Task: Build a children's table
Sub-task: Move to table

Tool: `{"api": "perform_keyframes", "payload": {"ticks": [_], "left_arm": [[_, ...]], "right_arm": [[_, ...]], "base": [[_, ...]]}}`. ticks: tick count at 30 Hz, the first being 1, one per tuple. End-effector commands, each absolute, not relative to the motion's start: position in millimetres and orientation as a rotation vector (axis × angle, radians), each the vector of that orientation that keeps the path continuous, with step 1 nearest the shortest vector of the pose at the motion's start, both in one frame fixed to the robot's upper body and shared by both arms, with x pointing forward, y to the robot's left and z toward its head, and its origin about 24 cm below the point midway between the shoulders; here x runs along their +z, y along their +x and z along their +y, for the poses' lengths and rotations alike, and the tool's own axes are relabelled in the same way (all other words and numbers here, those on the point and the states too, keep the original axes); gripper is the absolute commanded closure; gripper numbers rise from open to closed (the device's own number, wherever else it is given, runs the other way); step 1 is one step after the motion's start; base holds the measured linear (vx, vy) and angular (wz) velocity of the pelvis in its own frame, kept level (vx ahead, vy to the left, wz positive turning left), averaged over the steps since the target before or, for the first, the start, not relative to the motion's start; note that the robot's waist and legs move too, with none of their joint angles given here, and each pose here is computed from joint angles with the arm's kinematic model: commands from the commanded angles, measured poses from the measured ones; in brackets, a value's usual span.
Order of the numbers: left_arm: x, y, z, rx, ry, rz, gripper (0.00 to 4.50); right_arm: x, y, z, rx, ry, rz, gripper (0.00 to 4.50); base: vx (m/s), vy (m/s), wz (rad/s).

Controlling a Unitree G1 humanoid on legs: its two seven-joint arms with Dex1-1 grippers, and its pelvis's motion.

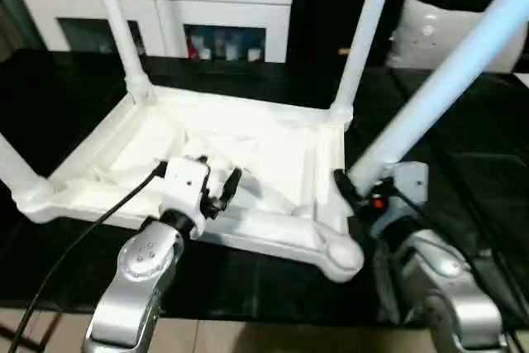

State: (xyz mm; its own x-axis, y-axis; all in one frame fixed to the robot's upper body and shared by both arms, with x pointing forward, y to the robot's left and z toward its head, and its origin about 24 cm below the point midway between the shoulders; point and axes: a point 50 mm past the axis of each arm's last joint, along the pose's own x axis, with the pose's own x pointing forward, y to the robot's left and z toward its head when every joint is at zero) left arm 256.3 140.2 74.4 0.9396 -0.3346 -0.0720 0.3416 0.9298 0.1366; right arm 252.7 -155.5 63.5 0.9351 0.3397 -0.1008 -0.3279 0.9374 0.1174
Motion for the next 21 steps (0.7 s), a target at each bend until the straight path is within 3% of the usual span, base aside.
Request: {"api": "perform_keyframes", "payload": {"ticks": [1, 9, 13, 15, 21], "left_arm": [[74.0, 257.9, 141.3, -0.332, 0.152, 0.053, 1.08], [72.7, 256.4, 130.5, -0.521, 0.137, 0.091, 1.08], [72.8, 257.3, 122.8, -0.673, 0.144, 0.119, 1.42], [70.1, 252.4, 114.1, -0.876, 0.185, 0.153, 1.56], [64.3, 250.0, 106.1, -1.188, 0.282, 0.245, 2.15]], "right_arm": [[71.0, 253.7, -151.3, 0.351, 0.108, 0.083, 2.59], [74.6, 257.1, -164.2, 0.327, 0.146, 0.067, 2.59], [79.8, 257.9, -170.1, 0.377, 0.152, 0.052, 2.59], [85.2, 261.2, -177.1, 0.396, 0.168, 0.042, 2.59], [87.0, 260.7, -188.6, 0.491, 0.157, 0.081, 2.59]], "base": [[-0.031, 0.157, -0.16], [-0.026, 0.059, 0.04], [-0.003, -0.063, 0.06], [0.024, -0.07, 0.03], [0.033, -0.064, 0.02]]}}
